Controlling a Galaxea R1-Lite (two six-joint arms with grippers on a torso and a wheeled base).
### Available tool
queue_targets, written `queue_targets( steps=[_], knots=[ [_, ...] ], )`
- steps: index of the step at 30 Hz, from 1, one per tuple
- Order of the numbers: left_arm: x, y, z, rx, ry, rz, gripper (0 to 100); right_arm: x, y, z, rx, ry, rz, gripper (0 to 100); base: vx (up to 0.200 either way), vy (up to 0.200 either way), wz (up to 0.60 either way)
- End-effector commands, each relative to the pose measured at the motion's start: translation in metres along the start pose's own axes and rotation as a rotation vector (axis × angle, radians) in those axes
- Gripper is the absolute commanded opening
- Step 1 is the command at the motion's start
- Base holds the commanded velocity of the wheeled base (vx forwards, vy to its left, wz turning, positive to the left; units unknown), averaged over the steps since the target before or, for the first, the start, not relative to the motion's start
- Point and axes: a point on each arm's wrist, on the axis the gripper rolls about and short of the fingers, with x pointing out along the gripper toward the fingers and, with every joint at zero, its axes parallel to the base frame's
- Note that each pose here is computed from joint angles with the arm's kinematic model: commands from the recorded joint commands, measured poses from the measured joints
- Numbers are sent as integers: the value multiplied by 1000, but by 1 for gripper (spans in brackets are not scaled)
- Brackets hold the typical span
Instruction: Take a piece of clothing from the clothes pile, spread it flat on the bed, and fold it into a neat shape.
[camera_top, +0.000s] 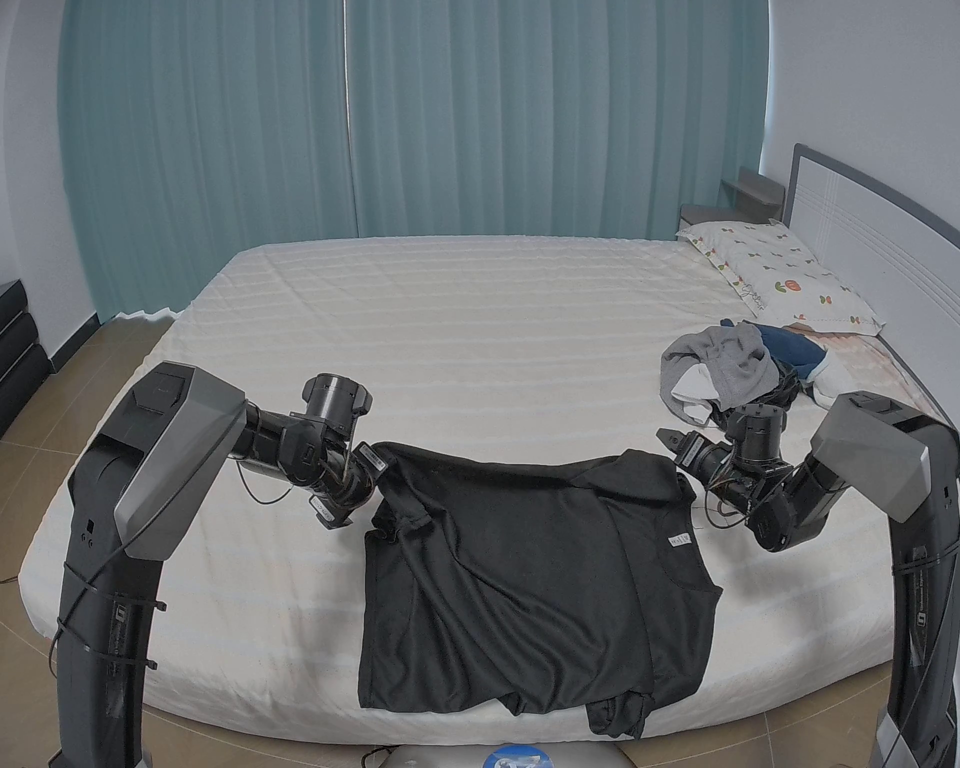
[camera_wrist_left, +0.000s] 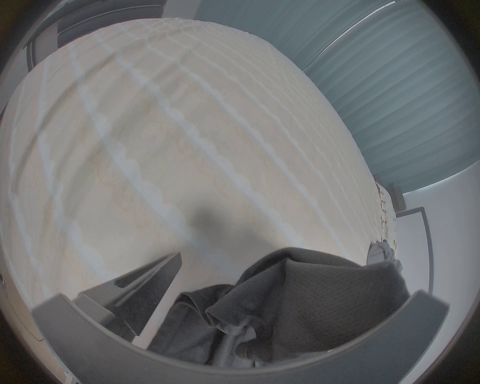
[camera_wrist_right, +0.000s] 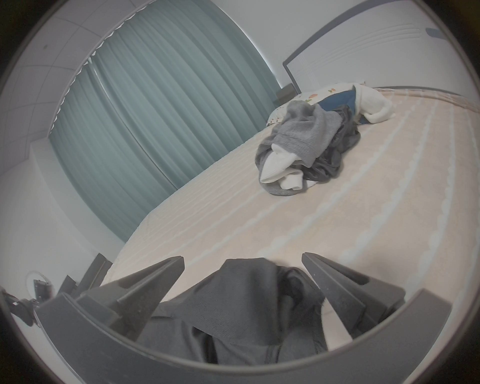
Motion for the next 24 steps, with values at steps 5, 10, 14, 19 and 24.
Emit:
queue_targets(
  steps=[5, 10, 14, 19, 24],
  knots=[
    [-32, -4, 32, -9, 160, -55, 100, -33, -8, 15, 47, 34, -17, 100, 0, 0, 0],
    [-30, -26, 57, -11, 31, -125, 100, -43, -5, 12, 138, 48, -19, 100, 0, 0, 0],
    [-14, -26, 60, -1, -70, -150, 100, -47, -4, 13, 211, 54, -23, 100, 0, 0, 0],
    [6, -18, 52, 76, -63, -113, 100, -43, -14, -4, 214, 95, -57, 100, 0, 0, 0],
    [12, -14, 49, 79, -57, -93, 100, -45, -15, -13, 208, 126, -69, 100, 0, 0, 0]
  ],
)
